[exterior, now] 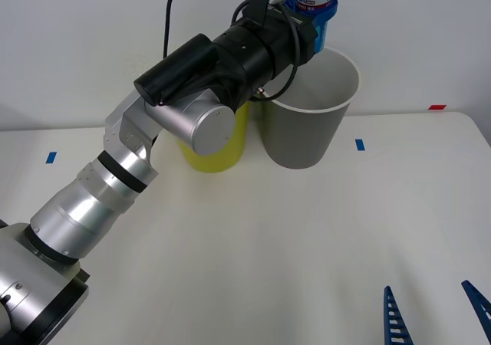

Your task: Put cans in the gray bin and PET bottles in the light green bin.

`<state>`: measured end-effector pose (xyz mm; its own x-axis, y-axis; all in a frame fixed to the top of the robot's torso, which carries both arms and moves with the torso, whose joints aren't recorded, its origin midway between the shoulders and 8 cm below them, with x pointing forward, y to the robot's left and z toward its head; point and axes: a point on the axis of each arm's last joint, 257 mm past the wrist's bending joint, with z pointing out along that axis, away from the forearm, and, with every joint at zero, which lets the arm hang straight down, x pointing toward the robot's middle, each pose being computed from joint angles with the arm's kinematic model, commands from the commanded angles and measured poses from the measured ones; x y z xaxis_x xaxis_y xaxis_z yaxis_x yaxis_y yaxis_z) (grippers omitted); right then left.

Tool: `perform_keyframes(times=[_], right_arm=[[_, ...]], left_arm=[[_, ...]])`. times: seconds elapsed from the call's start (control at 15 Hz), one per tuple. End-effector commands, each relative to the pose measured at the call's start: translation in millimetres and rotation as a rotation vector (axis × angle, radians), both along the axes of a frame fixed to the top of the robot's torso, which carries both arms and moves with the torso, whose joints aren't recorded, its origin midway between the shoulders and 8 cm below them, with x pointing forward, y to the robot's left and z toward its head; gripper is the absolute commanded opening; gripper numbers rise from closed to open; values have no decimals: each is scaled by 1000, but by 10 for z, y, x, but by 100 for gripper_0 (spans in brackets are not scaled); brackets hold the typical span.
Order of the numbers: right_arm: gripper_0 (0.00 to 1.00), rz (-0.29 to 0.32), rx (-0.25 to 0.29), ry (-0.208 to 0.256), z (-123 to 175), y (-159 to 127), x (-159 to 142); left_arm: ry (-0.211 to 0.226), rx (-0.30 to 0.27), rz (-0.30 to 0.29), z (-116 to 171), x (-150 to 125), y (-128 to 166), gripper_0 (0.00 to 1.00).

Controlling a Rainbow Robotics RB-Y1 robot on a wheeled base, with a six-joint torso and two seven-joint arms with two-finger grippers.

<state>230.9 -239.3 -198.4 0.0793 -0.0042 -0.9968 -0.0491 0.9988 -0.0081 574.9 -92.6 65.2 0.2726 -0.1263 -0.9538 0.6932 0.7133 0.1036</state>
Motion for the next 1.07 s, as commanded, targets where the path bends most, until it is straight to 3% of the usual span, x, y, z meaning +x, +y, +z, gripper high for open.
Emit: perform_keyframes(times=[0.07,0.2,0.93,1.0,1.07], right_arm=[[100,0,0,0,0,0,0],[100,0,0,0,0,0,0],[100,0,0,0,0,0,0],[100,0,0,0,0,0,0],[100,0,0,0,0,0,0]], left_arm=[[-35,-19,13,-21,29,-30,0],[-86,-52,29,-51,104,-51,0],[-75,-47,31,-88,138,-64,0],[-69,-47,32,-101,151,-60,20],[-57,-42,31,-135,160,-64,61]])
